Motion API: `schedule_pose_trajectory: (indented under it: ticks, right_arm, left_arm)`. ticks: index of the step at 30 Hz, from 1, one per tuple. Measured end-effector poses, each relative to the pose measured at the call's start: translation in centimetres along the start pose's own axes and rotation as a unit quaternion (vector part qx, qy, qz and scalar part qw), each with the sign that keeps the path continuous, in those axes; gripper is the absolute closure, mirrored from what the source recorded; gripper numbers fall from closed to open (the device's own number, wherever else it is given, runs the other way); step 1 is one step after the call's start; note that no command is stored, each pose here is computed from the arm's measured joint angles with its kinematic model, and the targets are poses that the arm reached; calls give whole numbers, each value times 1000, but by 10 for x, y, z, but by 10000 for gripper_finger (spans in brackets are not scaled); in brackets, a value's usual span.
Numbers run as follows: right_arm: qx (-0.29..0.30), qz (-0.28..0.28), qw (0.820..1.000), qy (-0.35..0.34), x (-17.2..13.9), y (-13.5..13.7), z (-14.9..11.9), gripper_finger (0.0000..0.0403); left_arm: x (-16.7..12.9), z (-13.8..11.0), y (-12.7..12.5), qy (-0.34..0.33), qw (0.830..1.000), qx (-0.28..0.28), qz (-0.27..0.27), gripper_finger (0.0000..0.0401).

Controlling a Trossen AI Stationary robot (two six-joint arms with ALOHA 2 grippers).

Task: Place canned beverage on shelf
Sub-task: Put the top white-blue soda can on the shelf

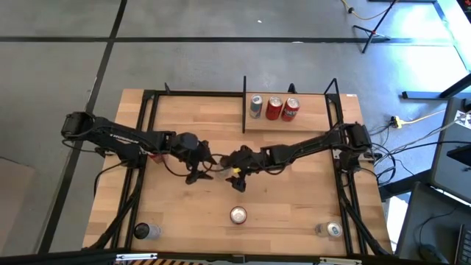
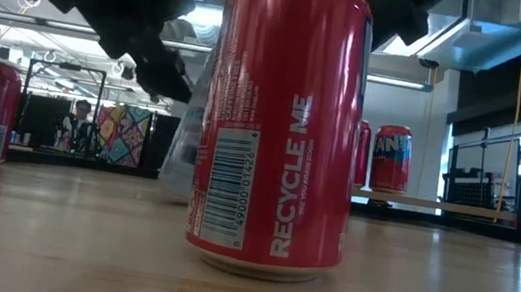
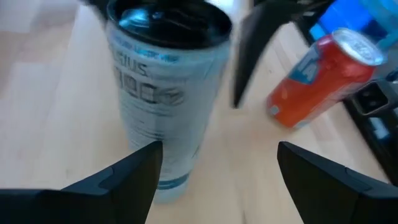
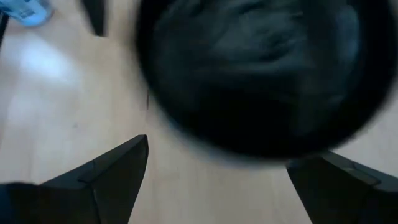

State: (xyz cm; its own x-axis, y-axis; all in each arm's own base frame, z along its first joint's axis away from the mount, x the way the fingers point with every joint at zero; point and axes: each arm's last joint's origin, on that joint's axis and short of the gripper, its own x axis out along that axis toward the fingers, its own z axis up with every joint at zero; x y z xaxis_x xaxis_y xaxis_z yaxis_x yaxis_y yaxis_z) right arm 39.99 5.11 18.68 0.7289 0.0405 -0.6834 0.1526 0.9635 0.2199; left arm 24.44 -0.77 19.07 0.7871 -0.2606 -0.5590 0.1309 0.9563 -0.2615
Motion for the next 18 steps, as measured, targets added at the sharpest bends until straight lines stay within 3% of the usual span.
schedule_pose_trajectory:
  ticks: [5,18]
  right_arm:
    - [6,-22,1000,9,0,-12,1,43]
    - [-25,39,999,19,-2,-7,3,43]
  left_arm:
    - [1,-2,-5,6,1000,-4,-5,87]
    - [-1,-4,-6,17,1000,-16,8,87]
